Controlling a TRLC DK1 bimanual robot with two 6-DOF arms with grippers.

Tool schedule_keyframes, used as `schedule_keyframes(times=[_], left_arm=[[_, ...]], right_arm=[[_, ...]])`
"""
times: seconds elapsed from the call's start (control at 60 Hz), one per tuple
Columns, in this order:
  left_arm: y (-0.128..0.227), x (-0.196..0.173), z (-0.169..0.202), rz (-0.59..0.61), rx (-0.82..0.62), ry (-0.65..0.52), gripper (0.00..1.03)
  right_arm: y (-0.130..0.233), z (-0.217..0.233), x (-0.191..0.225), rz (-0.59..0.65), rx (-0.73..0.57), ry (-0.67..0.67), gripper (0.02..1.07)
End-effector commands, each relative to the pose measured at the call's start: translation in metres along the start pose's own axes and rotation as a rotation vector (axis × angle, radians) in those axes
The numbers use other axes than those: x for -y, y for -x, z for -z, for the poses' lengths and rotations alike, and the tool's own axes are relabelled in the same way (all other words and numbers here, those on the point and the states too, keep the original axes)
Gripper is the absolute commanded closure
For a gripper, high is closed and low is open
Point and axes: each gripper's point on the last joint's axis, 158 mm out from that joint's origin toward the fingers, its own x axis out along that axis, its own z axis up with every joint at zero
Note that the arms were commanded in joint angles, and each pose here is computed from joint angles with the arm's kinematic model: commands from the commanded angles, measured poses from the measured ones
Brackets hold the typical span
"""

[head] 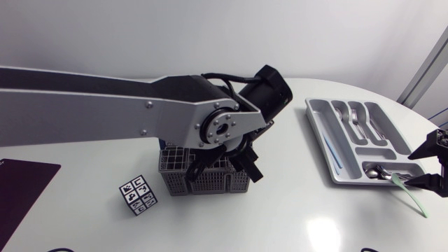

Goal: Transfer all utensils from the basket to the drawer tray.

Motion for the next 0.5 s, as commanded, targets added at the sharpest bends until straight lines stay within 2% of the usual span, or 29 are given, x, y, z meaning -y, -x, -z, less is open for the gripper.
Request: schedule_keyframes(times=[0.0,0.2,0.483], left_arm=[[0.005,-0.001,0.006,0.006,-0.002,0.004,0.56],[0.006,0.001,0.005,0.008,0.000,0.001,0.56],[0.007,0.002,0.005,0.009,0.000,0.003,0.56]], right_arm=[[-0.008,0.015,-0.014,-0.048,-0.003,-0.074,0.06],[-0.016,0.038,-0.023,-0.081,0.000,-0.177,0.06],[-0.029,0.045,-0.033,-0.114,0.057,-0.319,0.06]])
